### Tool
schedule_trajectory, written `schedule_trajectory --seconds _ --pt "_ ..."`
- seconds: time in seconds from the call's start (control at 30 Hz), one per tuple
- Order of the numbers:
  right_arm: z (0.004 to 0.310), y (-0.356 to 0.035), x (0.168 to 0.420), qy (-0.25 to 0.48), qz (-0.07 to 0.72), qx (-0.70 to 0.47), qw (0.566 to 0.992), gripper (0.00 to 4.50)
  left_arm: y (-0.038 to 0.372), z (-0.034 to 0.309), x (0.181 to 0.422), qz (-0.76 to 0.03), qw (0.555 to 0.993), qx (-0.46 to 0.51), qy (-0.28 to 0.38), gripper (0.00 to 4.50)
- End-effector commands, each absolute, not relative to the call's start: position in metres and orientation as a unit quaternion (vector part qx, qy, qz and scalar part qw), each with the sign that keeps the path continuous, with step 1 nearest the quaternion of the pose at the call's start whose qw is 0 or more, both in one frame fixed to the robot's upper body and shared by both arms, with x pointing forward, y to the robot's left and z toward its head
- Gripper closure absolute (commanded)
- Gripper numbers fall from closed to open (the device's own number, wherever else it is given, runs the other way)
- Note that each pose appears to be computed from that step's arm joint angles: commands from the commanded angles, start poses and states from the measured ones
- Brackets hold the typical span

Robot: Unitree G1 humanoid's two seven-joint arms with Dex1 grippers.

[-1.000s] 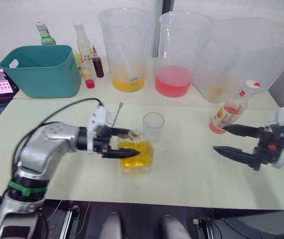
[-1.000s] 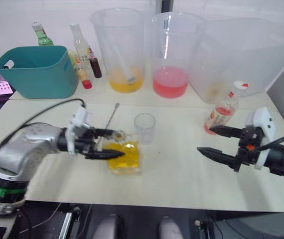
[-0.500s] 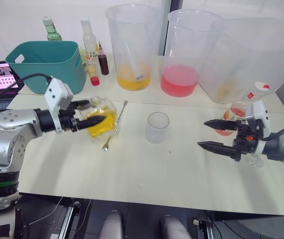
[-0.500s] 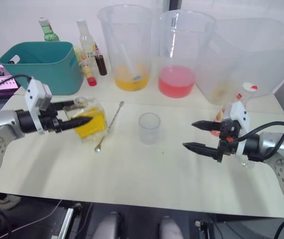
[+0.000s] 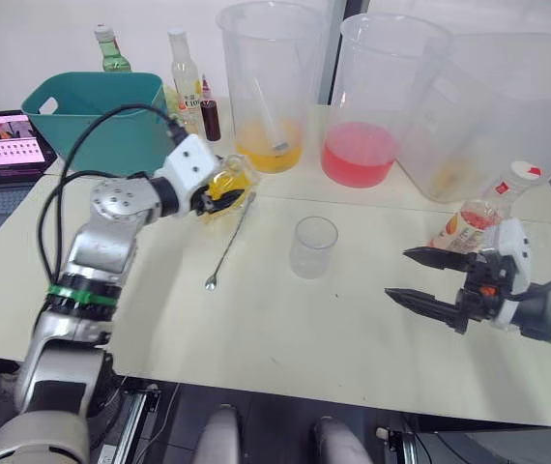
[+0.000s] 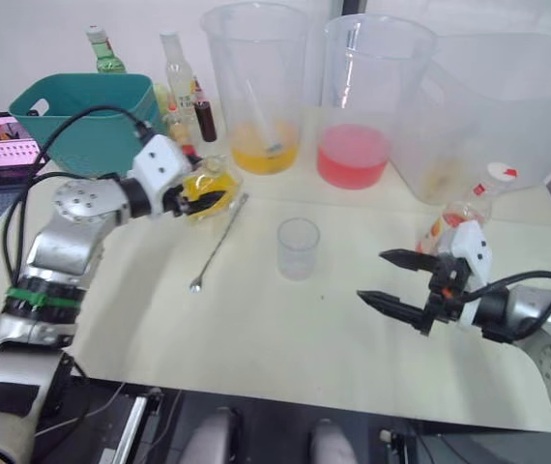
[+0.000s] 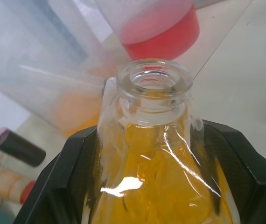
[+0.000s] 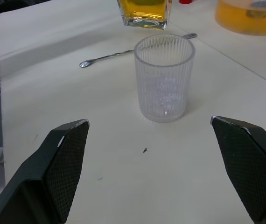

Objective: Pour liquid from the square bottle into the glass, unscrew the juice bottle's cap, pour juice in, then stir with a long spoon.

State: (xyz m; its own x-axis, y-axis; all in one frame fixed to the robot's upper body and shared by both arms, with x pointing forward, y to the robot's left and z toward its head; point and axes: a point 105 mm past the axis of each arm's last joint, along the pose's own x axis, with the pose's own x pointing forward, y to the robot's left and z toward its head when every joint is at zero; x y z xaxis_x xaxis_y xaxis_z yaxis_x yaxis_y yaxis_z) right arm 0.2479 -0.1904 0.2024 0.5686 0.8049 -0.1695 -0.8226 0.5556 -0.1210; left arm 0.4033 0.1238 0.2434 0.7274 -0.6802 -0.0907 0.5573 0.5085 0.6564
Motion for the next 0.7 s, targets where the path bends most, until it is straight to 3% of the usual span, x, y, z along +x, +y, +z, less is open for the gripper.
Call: schedule_trajectory --seconds 0.03,0.17,0.33,0.7 --pt "0.22 -0.185 0.242 0.011 0.447 -0.109 0.888 0.08 0.105 0.284 0.402 -0.338 0.836 0.39 -0.187 1.7" --pt "0.227 -0.176 0.237 -0.001 0.441 -0.111 0.891 0.08 0.086 0.282 0.406 -0.346 0.813 0.417 -0.213 1.7" --pt "0.232 -0.166 0.233 -0.014 0.427 -0.11 0.897 0.08 0.058 0.273 0.406 -0.346 0.748 0.5 -0.266 1.7" --pt "0.233 -0.165 0.227 -0.019 0.4 -0.11 0.91 0.08 0.034 0.27 0.4 -0.334 0.71 0.522 -0.333 1.7"
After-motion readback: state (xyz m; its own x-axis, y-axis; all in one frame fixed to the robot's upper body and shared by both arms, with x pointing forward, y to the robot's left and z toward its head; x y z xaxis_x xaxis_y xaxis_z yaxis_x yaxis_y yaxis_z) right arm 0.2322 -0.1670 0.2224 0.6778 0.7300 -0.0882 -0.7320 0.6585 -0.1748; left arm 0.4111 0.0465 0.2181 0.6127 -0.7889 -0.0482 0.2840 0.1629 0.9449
